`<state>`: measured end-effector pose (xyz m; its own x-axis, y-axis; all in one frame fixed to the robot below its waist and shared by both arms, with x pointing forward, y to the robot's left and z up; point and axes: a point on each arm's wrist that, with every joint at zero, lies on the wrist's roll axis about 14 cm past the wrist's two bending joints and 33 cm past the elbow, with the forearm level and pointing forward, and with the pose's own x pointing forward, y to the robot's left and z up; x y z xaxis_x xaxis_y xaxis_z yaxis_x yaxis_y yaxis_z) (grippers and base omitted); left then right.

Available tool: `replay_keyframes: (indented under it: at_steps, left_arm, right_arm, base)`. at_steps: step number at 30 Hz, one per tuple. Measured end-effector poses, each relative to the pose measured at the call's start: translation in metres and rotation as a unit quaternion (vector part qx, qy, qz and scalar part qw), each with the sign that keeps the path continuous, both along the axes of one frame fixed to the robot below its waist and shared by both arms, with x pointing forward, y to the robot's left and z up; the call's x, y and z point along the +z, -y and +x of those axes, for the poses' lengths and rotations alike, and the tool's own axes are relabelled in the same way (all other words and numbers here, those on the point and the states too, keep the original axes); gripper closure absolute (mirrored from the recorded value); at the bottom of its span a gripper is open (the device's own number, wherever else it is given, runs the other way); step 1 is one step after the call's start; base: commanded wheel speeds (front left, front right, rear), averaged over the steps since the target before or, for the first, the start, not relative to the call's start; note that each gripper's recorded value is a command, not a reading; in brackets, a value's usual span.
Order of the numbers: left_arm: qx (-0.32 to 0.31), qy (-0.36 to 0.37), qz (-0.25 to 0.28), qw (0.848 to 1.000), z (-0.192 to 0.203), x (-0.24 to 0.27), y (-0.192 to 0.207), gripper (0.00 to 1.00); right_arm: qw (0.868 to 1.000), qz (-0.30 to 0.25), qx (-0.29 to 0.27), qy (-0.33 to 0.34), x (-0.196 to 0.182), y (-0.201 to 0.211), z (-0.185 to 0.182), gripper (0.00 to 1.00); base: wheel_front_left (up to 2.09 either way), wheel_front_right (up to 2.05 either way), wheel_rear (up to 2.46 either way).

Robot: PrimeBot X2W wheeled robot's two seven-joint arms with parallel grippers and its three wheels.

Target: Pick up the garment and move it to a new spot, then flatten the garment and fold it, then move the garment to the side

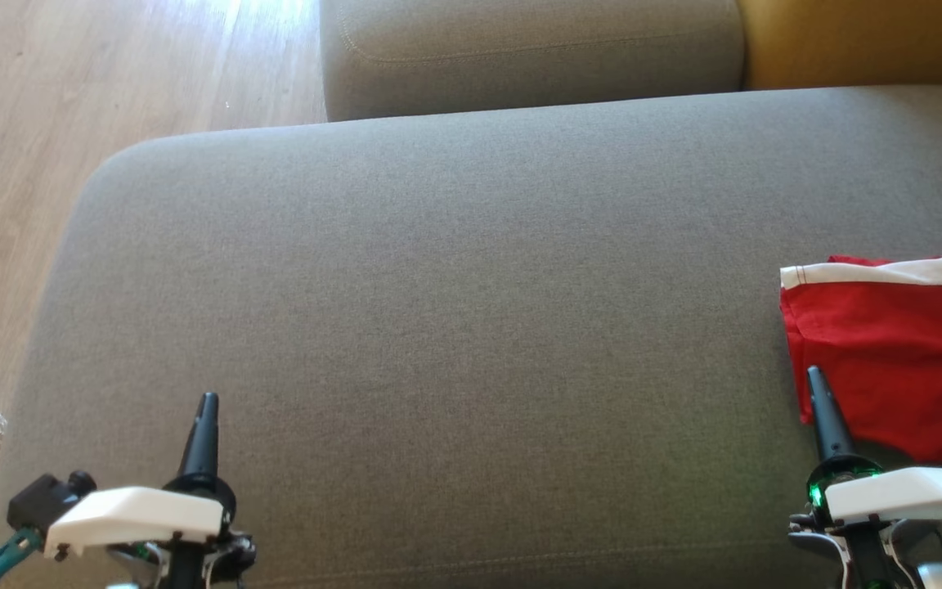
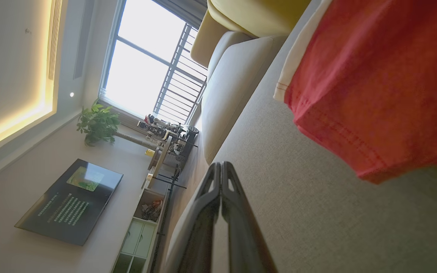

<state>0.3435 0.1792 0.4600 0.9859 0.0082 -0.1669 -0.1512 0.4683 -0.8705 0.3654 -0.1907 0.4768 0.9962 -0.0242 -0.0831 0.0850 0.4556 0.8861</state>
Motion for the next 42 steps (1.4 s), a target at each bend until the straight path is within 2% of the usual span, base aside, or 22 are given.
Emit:
replay_keyframes:
  at_steps: [23, 42]
  left_arm:
    - [0.01, 0.012, -0.131, 0.991, 0.016, 0.007, -0.004, 1.0]
    - [0.013, 0.03, -0.239, 0.97, 0.029, 0.016, -0.004, 1.0]
  right_arm:
    - [0.992, 0.128, -0.012, -0.003, -0.001, 0.007, 0.004, 1.0]
    - [0.972, 0.233, -0.023, 0.001, -0.001, 0.013, 0.006, 1.0]
  base:
    - [0.0, 0.0, 0.0]
    - [0.0, 0.0, 0.0]
